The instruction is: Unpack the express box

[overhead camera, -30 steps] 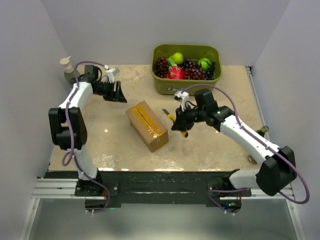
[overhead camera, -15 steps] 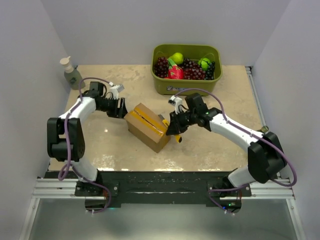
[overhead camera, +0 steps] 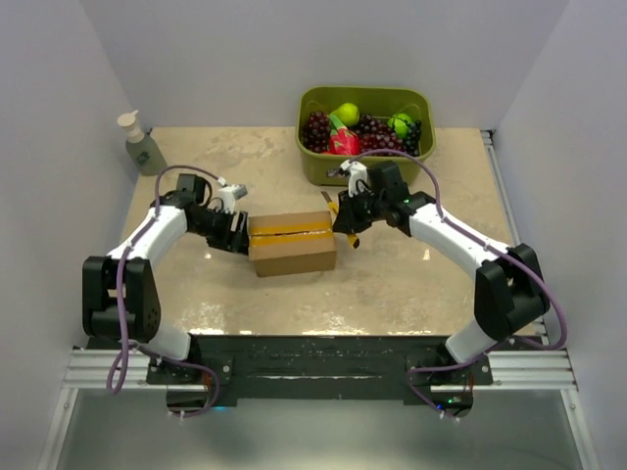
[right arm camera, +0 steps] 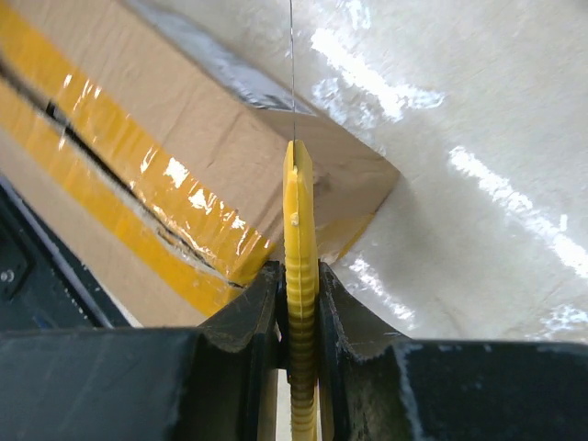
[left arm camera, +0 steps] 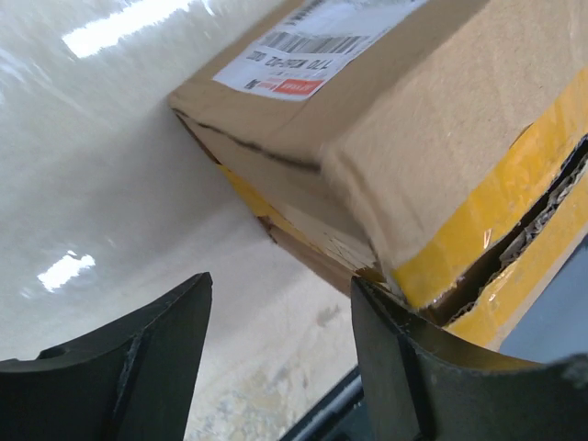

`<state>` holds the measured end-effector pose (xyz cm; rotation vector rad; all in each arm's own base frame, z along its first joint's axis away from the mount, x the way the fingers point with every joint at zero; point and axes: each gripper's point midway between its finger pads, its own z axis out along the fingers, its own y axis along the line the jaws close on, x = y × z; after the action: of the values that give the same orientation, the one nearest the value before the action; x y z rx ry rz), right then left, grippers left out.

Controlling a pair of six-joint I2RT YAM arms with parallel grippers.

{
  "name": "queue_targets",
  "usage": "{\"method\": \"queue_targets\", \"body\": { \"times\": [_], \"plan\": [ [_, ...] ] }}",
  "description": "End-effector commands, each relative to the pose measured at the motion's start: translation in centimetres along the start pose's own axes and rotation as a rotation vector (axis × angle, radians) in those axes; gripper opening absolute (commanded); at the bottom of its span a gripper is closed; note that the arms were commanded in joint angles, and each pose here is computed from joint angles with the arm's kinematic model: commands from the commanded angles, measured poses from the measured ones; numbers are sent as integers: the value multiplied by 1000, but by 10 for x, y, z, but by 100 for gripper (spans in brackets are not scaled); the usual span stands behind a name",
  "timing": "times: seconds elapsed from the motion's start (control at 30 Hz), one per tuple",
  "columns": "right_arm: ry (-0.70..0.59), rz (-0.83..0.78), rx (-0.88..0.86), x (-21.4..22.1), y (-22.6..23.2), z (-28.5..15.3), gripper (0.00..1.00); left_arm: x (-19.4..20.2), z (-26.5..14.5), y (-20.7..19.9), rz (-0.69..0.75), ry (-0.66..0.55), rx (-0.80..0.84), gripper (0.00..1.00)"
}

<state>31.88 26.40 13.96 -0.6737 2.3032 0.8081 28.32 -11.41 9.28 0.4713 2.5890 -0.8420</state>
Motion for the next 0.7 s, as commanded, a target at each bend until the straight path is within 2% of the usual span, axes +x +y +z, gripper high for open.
{"method": "queue_targets", "body": {
  "times": [0.0, 0.07, 0.1, 0.17, 0.2, 0.3, 0.33, 0.4, 0.47, 0.6, 0.63, 0.67],
  "plan": [
    [-150, -107, -80, -51, 27, -11, 0, 4, -15, -20, 30, 1, 43, 68],
    [-129, -104, -79, -44, 28, -15, 0, -10, -32, 9, 69, 2, -107, 68],
    [-142, -111, -72, -47, 29, -24, 0, -7, -43, 22, 39, 37, -167, 68],
    [-133, -86, -40, -44, 16, -37, 0, -28, -73, 54, 26, 24, -293, 68],
    [-143, -76, -33, -46, 11, -46, 0, -32, -90, 66, -6, 11, -326, 68],
    [-137, -3, -2, -44, -12, -66, 0, -77, -125, 74, 103, -86, -404, 70],
    [-143, 6, -3, -44, -12, -75, 0, -99, -136, 68, 157, -145, -400, 70],
    [-152, 17, -18, -44, -12, -84, 0, -122, -135, 32, 268, -223, -239, 72],
    [-150, 34, -78, -39, -1, -90, 0, -144, -136, -21, 444, -291, -31, 73],
    [-149, 74, -254, -26, 34, -100, 0, -137, -93, -123, 732, -211, 198, 80],
    [-146, 86, -289, -20, 38, -99, 0, -128, -82, -133, 759, -188, 214, 84],
    [-153, 96, -307, -18, 44, -103, 0, -123, -72, -137, 819, -170, 212, 100]
  ]
}}
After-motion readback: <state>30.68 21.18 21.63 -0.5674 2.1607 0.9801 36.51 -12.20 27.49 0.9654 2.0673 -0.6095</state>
